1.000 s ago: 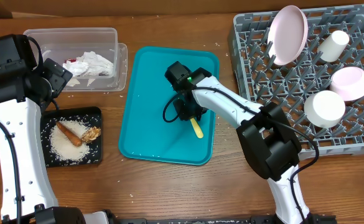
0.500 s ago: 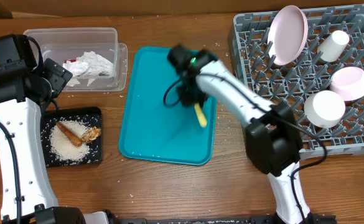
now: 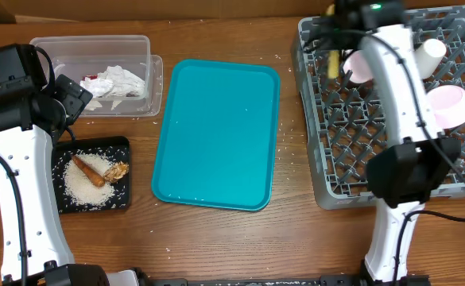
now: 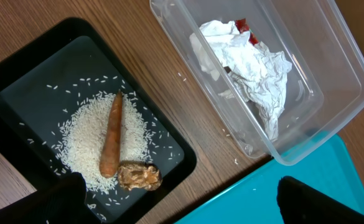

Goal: Sort waste into correct bins and load items into the dishwasher

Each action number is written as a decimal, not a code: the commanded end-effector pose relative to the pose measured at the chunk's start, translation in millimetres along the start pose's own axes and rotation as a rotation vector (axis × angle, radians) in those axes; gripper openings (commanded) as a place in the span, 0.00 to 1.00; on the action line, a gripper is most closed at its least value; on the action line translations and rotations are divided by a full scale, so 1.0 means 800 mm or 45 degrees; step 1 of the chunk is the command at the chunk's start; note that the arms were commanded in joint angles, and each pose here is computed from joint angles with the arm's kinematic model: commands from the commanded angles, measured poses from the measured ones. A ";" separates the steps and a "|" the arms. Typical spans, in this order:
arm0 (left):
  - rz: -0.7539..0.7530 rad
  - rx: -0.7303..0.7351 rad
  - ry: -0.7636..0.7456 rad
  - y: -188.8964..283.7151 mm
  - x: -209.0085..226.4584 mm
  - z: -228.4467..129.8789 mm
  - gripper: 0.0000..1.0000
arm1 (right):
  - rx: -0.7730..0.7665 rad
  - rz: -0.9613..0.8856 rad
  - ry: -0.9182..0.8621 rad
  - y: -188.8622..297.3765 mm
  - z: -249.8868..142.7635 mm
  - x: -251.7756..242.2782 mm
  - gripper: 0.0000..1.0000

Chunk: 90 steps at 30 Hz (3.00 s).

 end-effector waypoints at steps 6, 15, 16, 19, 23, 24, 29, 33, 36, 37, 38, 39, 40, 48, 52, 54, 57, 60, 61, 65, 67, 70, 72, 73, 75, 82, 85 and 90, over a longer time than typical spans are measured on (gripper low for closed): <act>0.015 -0.009 0.021 -0.002 0.001 0.002 1.00 | -0.015 0.170 0.033 -0.026 0.009 0.005 0.11; 0.015 -0.009 0.022 -0.002 0.001 0.002 1.00 | -0.003 0.190 0.041 -0.036 0.006 0.014 0.72; 0.015 -0.009 0.021 -0.002 0.001 0.002 1.00 | -0.003 0.191 0.040 -0.036 0.006 0.014 0.74; 0.015 -0.009 0.021 -0.002 0.001 0.002 1.00 | 0.007 0.191 0.027 -0.035 0.004 0.014 0.74; 0.015 -0.009 0.021 -0.002 0.001 0.002 1.00 | 0.048 0.278 0.009 -0.022 -0.005 0.034 0.74; 0.015 -0.009 0.021 -0.002 0.001 0.002 1.00 | 0.055 0.327 0.016 -0.014 -0.006 0.045 0.74; 0.015 -0.009 0.021 -0.002 0.001 0.002 1.00 | 0.036 0.407 0.064 0.019 -0.008 0.078 0.74; 0.015 -0.009 0.021 -0.002 0.001 0.002 1.00 | 0.059 0.422 -0.003 0.027 -0.013 0.093 0.74; 0.015 -0.009 0.021 -0.002 0.001 0.002 1.00 | 0.139 0.513 0.014 0.034 -0.032 0.118 0.74; 0.015 -0.009 0.021 -0.002 0.001 0.002 1.00 | 0.169 0.538 0.025 0.037 -0.040 0.128 0.74; 0.015 -0.009 0.021 -0.002 0.001 0.002 1.00 | 0.200 0.557 0.039 0.039 -0.048 0.138 0.74; 0.015 -0.009 0.021 -0.002 0.001 0.002 1.00 | 0.235 0.567 0.055 0.042 -0.058 0.148 0.75; 0.015 -0.009 0.021 -0.002 0.001 0.002 1.00 | 0.274 0.566 0.075 0.043 -0.069 0.157 0.75; 0.015 -0.009 0.021 -0.002 0.001 0.002 1.00 | 0.544 0.222 -0.032 0.002 -0.163 0.188 0.39; 0.015 -0.009 0.021 -0.002 0.001 0.002 1.00 | 0.701 0.132 -0.121 -0.027 -0.222 0.199 0.08; 0.015 -0.009 0.021 -0.002 0.001 0.002 1.00 | 0.774 0.080 -0.152 -0.038 -0.251 0.198 0.04; 0.015 -0.009 0.021 -0.002 0.001 0.002 1.00 | 0.879 0.049 -0.166 -0.051 -0.293 0.198 0.04; 0.015 -0.009 0.021 -0.002 0.001 0.002 1.00 | 0.942 0.045 -0.165 -0.061 -0.319 0.196 0.04; 0.015 -0.009 0.021 -0.002 0.001 0.002 1.00 | 0.957 0.035 -0.164 -0.063 -0.326 0.193 0.04; 0.015 -0.009 0.022 -0.002 0.001 0.002 1.00 | 1.014 0.031 -0.168 -0.070 -0.348 0.188 0.04; 0.015 -0.009 0.021 -0.002 0.001 0.002 1.00 | 1.030 0.020 -0.165 -0.071 -0.356 0.185 0.04; 0.015 -0.009 0.021 -0.002 0.001 0.002 1.00 | 1.041 -0.002 -0.165 -0.073 -0.360 0.179 0.04; 0.015 -0.009 0.021 -0.002 0.001 0.002 1.00 | 1.039 -0.027 -0.165 -0.074 -0.360 0.173 0.04; 0.015 -0.009 0.021 -0.002 0.001 0.002 1.00 | 1.037 -0.044 -0.164 -0.074 -0.359 0.169 0.04; 0.015 -0.009 0.021 -0.002 0.001 0.002 0.99 | 1.014 -0.102 -0.150 -0.076 -0.357 0.156 0.04; 0.015 -0.009 0.021 -0.002 0.001 0.002 1.00 | 0.938 -0.237 -0.042 -0.084 -0.334 0.108 0.04; 0.015 -0.009 0.022 -0.002 0.001 0.002 1.00 | 0.927 -0.208 -0.003 -0.085 -0.326 0.104 0.04; 0.015 -0.009 0.021 -0.002 0.001 0.002 1.00 | 0.882 -0.155 0.047 -0.086 -0.309 0.111 0.04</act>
Point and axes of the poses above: each gripper's point midway between its finger pads, its own y axis back along the fingers, its own x axis along the line the jaws close on, z = x × y, the point moved 2 cm from there along y, back along the fingers, and after that the axes turned 2 degrees about -y, right-handed, at the moved point
